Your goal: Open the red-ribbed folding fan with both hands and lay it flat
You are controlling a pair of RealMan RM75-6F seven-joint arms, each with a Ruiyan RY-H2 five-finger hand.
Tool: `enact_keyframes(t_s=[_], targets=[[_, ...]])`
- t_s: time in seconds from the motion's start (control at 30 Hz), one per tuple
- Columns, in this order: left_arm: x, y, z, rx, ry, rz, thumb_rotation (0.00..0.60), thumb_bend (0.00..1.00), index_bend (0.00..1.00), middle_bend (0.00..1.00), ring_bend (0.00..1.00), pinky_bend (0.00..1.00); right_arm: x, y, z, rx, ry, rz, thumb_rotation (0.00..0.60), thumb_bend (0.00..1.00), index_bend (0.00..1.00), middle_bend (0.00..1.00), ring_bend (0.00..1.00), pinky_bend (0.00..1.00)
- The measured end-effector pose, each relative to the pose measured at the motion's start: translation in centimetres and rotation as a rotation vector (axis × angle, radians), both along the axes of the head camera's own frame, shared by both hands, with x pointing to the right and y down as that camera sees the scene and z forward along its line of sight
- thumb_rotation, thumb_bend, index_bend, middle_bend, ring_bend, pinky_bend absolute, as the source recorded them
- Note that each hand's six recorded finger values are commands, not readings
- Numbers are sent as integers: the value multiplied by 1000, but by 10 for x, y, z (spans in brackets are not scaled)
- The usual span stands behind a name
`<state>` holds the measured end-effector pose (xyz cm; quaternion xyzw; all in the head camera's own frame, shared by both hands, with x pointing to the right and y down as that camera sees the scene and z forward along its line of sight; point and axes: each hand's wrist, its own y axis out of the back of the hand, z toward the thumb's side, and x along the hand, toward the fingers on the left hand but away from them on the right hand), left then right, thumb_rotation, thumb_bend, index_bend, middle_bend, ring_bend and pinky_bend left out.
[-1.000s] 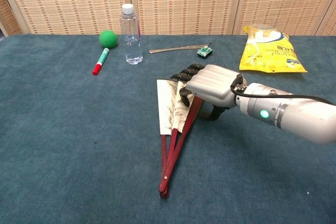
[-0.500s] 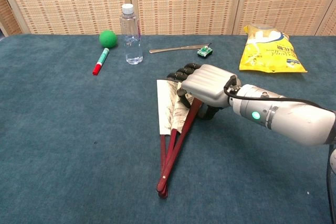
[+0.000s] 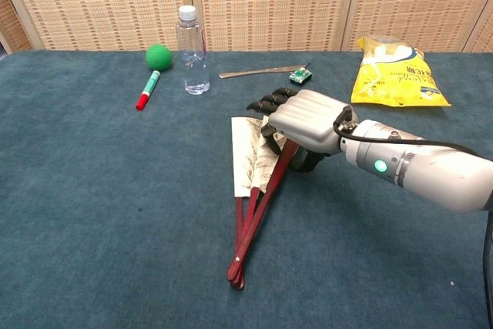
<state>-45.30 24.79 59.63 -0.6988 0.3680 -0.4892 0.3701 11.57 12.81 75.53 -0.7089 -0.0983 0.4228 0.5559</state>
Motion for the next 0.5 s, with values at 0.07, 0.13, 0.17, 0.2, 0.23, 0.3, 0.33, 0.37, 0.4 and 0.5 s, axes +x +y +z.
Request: enact_keyframes(t_s=[0.07,0.13,0.17,0.2,0.23,0.3,0.33,0.37,0.4,0.5], targets=[[0,0,1,-1,-1,0,600,424,0,0,0,70,0,0,-2,-16,-20,20,600,330,738,79,0,0],[0,0,2,-3,-2,-1,600,427,0,0,0,70,-1,-1,-5,-30,-44,40,600,335,744,84,0,0],[0,0,2,-4,-2,0,600,428,0,0,0,69,-1,-2,-7,-34,-53,45,600,338,746,86,0,0],[0,0,2,-3,-2,2,600,428,0,0,0,69,-1,-3,-10,-37,-65,52,600,339,746,87,0,0],[1,0,2,-3,-1,3,600,429,0,0,0,69,-2,-4,-13,-37,-73,56,600,339,746,87,0,0],[3,1,3,-4,-2,6,600,429,0,0,0,70,-2,-7,-20,-35,-91,63,600,339,749,87,0,0],[3,1,3,-5,-2,7,600,429,0,0,0,70,-2,-9,-23,-35,-99,66,600,338,751,87,0,0],[4,1,4,-6,-2,9,600,428,0,0,0,70,-2,-10,-26,-36,-107,70,600,339,755,87,0,0],[5,1,4,-6,-2,10,600,429,0,0,0,70,-3,-11,-30,-41,-120,76,600,339,761,91,0,0],[7,0,5,-10,0,15,600,428,0,0,0,71,-4,-14,-41,-52,-154,93,600,339,777,103,0,0]])
